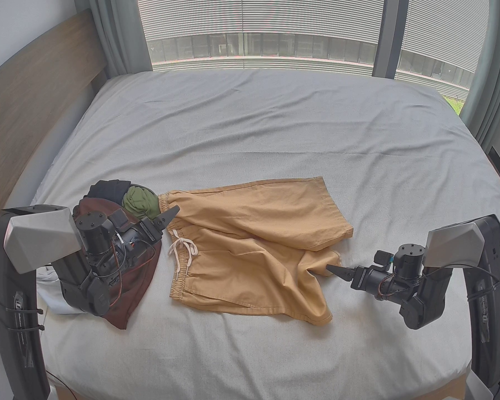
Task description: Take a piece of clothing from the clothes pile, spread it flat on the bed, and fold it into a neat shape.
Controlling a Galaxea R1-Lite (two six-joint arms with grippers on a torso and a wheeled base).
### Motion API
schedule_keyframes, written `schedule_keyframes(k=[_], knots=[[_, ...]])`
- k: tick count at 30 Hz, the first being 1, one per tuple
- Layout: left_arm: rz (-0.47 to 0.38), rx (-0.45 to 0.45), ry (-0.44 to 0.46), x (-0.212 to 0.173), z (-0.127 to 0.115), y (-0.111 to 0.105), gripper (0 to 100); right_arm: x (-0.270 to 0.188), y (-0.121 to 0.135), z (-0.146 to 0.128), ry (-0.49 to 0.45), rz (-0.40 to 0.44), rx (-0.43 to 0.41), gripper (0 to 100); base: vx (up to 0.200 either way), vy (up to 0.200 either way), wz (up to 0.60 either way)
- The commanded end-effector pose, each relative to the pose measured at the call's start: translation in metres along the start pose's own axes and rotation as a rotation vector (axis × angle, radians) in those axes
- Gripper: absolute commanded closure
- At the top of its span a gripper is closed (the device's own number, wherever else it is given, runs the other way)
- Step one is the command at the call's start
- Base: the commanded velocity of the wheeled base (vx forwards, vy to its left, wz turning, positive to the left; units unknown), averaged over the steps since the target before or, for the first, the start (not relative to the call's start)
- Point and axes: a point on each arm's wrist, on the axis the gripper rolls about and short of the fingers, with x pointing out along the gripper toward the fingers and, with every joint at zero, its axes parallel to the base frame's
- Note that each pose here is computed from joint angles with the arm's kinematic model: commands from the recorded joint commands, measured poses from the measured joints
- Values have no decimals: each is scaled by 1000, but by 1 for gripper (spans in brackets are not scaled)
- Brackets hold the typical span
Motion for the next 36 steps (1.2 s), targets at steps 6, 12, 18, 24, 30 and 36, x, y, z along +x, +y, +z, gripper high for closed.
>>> schedule_keyframes(k=[6, 12, 18, 24, 30, 36], knots=[[-4, 1, -3, 0, 1, -1, 0, 1, -8, 1, -7, -4, -1, 0, 0, 0, 0], [-3, 1, -2, 0, 0, -1, 0, 9, -11, -9, 27, 25, -1, 0, 0, 0, 0], [-4, 1, -3, 0, 1, -1, 0, 12, -9, -13, 45, 51, -3, 0, 0, 0, 0], [-4, 1, -3, 0, 1, -1, 0, 18, -11, -14, 39, 58, -8, 100, 0, 0, 0], [-4, 1, -1, 0, 0, -1, 0, 14, -10, -12, 44, 73, -9, 100, 0, 0, 0], [-3, 1, -2, 0, 0, -1, 0, 6, -2, -2, 33, 81, -15, 100, 0, 0, 0]])
